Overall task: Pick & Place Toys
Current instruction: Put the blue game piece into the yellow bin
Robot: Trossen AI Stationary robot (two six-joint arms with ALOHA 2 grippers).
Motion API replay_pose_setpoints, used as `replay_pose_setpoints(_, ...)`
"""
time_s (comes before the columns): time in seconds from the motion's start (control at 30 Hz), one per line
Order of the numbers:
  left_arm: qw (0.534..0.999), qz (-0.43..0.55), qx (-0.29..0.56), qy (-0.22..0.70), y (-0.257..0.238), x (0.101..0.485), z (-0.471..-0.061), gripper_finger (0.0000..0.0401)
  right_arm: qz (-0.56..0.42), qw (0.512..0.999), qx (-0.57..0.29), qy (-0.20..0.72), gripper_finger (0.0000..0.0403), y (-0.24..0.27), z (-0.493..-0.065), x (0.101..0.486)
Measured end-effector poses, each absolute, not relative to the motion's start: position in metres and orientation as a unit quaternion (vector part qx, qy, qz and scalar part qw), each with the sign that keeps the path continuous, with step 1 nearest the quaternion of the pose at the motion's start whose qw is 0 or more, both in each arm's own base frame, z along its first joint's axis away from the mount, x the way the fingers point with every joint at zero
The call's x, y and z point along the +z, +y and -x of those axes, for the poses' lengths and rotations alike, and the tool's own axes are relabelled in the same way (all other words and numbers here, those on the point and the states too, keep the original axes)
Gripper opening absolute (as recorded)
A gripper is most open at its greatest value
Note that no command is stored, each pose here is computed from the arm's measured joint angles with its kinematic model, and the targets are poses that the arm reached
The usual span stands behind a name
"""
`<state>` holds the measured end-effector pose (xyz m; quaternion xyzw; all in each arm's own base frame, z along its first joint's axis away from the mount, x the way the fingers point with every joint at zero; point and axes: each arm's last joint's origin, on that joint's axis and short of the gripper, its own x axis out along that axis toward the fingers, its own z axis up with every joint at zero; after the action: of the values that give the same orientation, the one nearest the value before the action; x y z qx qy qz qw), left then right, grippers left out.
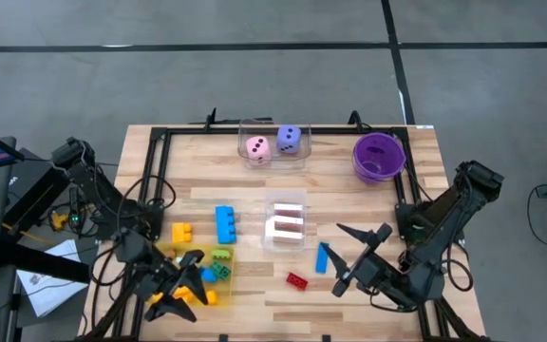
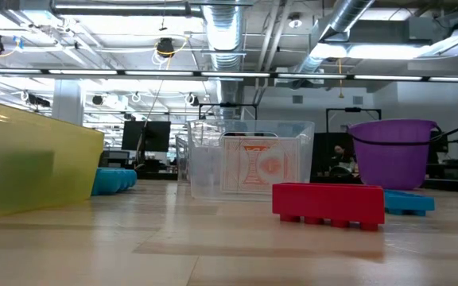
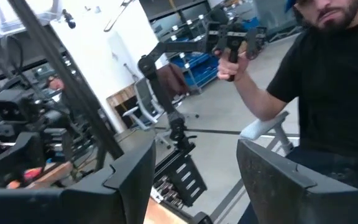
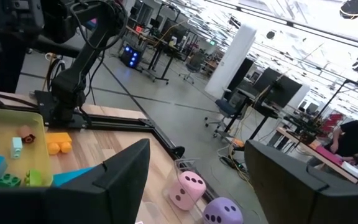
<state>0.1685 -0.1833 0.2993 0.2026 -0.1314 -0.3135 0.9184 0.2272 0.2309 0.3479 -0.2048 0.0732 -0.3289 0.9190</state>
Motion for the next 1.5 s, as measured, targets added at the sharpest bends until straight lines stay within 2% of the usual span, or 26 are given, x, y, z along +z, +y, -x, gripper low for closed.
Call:
replay_pose_setpoints(0.17,0.932,-0.206,-0.275,-0.117,-0.181,0.299,-0.170,0.0222,0.199,0.919,-0.333,0.072,0.0256,0.229,-0.229,0.348)
replay_pose_setpoints(0.53,0.951,-0.207,-0.206,-0.098,-0.177,0.298,-0.172,0.0222,0.106,0.936,-0.335,0.038,0.0256,0.230,-0.226,0.353)
replay_pose_setpoints(0.9,0.948,-0.225,-0.203,-0.101,-0.177,0.298,-0.172,0.0221,0.152,0.924,-0.347,0.057,0.0256,0.225,-0.235,0.344)
replay_pose_setpoints(1.03,0.947,-0.236,-0.191,-0.102,-0.176,0.299,-0.173,0.0221,0.135,0.924,-0.353,0.052,0.0256,0.223,-0.238,0.339)
replay_pose_setpoints(1.3,0.950,-0.289,-0.087,-0.084,-0.164,0.302,-0.178,0.0221,0.079,0.936,-0.342,0.029,0.0256,0.230,-0.232,0.334)
replay_pose_setpoints(1.37,0.948,-0.300,-0.072,-0.083,-0.160,0.304,-0.179,0.0221,0.060,0.947,-0.314,0.019,0.0256,0.232,-0.232,0.332)
replay_pose_setpoints(1.5,0.943,-0.318,-0.041,-0.089,-0.150,0.307,-0.186,0.0221,-0.002,0.988,-0.150,0.024,0.0256,0.229,-0.250,0.322)
